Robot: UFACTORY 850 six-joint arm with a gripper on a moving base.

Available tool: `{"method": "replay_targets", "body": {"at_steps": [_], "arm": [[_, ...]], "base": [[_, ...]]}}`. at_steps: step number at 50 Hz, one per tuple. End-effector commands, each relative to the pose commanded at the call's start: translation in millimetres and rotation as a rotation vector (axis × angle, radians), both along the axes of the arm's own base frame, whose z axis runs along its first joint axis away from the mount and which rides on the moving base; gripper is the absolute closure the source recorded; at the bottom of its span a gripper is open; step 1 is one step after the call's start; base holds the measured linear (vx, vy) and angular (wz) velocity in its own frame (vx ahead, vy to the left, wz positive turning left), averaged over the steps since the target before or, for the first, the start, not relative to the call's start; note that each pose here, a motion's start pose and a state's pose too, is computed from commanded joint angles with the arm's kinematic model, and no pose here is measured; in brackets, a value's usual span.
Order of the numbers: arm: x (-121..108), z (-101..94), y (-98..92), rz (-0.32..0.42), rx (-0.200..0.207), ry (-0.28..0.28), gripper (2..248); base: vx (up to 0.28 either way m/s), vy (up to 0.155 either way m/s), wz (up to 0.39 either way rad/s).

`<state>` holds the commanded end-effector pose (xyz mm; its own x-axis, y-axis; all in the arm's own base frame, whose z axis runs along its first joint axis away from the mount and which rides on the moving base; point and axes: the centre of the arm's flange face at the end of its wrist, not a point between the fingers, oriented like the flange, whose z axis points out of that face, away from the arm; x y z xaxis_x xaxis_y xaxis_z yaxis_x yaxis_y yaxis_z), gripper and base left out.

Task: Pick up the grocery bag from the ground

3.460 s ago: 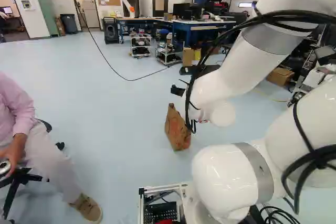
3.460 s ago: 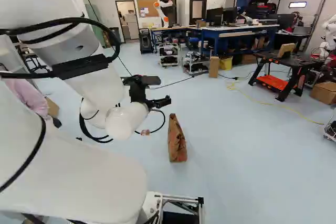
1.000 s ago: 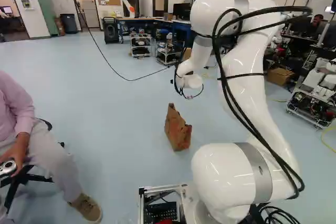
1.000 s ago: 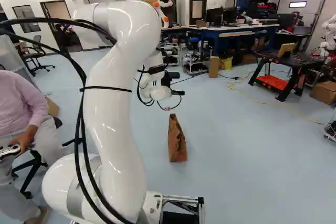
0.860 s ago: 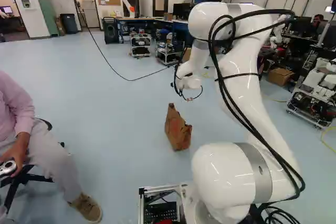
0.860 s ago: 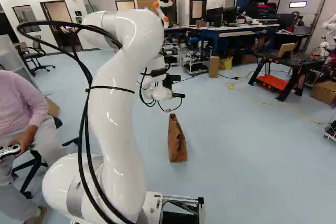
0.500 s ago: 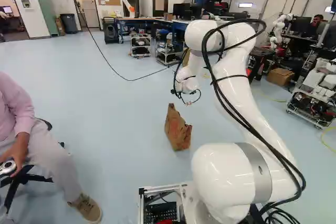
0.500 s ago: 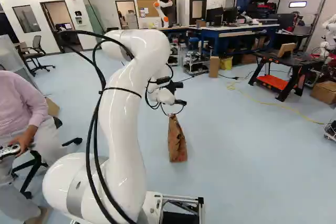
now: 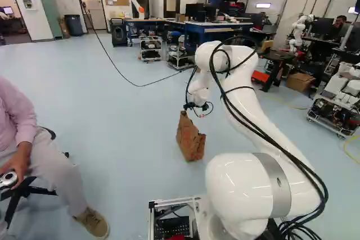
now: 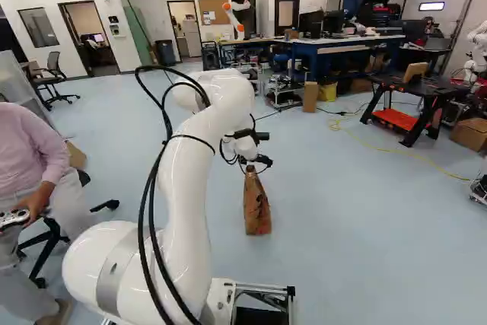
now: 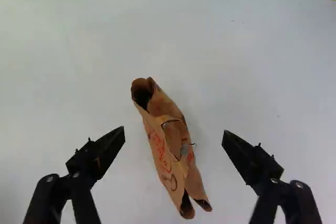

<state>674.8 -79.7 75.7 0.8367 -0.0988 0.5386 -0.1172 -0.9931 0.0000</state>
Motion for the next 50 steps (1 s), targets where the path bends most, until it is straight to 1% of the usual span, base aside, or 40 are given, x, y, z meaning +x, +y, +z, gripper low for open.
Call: {"method": "replay_targets", "body": {"at_steps": [13, 19, 30, 50], "arm": [[17.8, -44.9, -7.0, -0.007, 0.011, 0.089, 3], [25.4, -64.7, -9.8, -0.010, 0.014, 0.114, 3], [37.4, -98.2, -14.2, -0.013, 0.014, 0.111, 3], [52.2, -157.9, -20.9, -0.020, 0.010, 0.077, 3]], "base": [[0.000, 0.000, 0.000], [0.000, 0.000, 0.000], [0.000, 0.000, 0.000], [0.000, 0.000, 0.000]]}}
